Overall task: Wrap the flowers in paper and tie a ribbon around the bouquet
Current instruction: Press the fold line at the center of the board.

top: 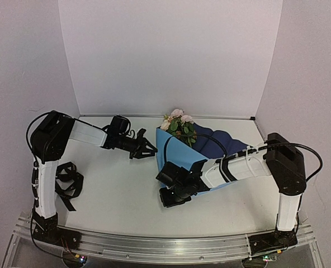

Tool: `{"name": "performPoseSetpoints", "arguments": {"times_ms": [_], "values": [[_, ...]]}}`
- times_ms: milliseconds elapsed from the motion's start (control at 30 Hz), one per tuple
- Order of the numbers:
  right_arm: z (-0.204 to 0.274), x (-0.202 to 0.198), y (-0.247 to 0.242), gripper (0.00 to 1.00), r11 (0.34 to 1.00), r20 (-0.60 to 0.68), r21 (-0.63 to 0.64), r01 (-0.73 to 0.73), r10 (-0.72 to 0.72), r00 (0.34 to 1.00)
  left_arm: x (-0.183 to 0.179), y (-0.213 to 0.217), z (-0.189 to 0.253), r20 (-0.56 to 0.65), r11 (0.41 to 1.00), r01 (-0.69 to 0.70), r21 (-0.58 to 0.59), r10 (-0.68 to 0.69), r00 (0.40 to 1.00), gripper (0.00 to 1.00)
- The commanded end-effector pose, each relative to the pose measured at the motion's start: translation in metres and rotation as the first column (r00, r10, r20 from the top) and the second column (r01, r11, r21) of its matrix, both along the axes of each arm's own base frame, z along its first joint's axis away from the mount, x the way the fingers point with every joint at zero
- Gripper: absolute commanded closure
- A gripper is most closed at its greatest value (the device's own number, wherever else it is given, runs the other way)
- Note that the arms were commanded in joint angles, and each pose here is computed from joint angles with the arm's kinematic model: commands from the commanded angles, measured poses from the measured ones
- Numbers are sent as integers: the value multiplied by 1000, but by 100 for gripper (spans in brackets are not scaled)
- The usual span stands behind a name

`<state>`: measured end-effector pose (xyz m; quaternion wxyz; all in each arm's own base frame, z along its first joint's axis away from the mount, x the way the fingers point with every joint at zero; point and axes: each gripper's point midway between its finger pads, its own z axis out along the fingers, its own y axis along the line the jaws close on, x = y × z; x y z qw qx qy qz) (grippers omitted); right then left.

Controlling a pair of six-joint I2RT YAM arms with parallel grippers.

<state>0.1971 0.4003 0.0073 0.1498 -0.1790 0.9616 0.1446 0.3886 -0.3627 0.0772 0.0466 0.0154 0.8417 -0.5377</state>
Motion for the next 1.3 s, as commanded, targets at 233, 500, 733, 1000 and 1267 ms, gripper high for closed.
{"name": "performPoseSetpoints", "arguments": {"times_ms": [233, 500, 733, 1000, 1267], "values": [[-37, -26, -15, 78, 996, -124, -82, -25, 15, 992, 0, -41, 7, 59, 992, 77, -96, -71, 996, 76], [-41, -30, -18, 78, 995, -138, -91, -34, 21, 990, 24, -29, -22, 20, 994, 33, -103, -31, 999, 78], [-46, -32, -17, 78, 995, -154, -95, -43, 28, 988, 51, -6, -32, 0, 993, -27, -116, 28, 1000, 79], [-50, -34, -17, 78, 994, -166, -100, -52, 35, 986, 77, -8, -27, 9, 988, -51, -143, 53, 999, 77], [-52, -35, -16, 78, 993, -176, -100, -58, 40, 984, 98, -10, -28, 8, 988, -75, -136, 77, 997, 77]]}}
